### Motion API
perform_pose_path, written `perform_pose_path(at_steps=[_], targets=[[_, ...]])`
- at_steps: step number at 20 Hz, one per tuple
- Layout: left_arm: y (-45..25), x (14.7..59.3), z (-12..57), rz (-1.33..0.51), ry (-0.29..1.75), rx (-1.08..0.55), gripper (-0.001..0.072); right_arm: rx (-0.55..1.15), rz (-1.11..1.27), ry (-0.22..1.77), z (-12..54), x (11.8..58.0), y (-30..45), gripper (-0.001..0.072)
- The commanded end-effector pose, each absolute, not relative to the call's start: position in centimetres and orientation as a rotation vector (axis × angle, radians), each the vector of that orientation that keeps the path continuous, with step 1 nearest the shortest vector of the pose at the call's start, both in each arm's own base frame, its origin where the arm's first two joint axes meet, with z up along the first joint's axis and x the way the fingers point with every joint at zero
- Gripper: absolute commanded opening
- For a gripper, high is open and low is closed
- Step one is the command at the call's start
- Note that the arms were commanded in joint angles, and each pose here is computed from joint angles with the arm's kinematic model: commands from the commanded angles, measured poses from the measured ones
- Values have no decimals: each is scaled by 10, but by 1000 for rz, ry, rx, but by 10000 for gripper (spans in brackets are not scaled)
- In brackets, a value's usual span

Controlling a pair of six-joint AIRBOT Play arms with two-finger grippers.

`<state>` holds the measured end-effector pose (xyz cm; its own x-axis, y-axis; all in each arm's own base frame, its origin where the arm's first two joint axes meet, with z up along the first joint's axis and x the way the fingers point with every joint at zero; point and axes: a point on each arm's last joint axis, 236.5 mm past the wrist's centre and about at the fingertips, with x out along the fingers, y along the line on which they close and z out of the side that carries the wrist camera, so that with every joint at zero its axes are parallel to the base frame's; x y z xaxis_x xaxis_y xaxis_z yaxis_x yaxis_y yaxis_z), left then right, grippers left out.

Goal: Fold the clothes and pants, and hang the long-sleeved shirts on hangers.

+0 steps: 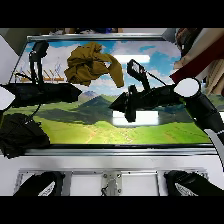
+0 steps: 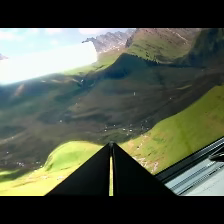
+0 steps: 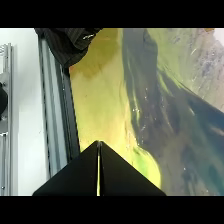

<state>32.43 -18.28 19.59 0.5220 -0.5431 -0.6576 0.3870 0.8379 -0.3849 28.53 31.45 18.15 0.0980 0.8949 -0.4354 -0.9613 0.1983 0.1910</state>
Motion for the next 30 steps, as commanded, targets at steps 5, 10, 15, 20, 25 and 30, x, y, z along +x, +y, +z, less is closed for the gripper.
perform_pose_path(at_steps=[5, 10, 15, 20, 25, 30], targets=[[-183, 324, 196, -563, 855, -201, 18, -155, 1383, 517, 181, 285, 315, 25], [-173, 329, 195, -532, 845, -169, 26, -155, 1383, 517, 181, 285, 315, 25], [24, 327, 166, 147, 1005, 45, 701, -155, 1383, 517, 181, 285, 315, 25], [162, 257, 92, 592, 1180, -178, 702, -155, 1382, 517, 181, 285, 315, 25], [186, 246, 13, 652, 1087, -531, 702, -155, 1382, 518, 181, 285, 315, 25], [180, 240, -62, 642, 1216, -563, 702, -155, 1382, 518, 181, 285, 315, 25]])
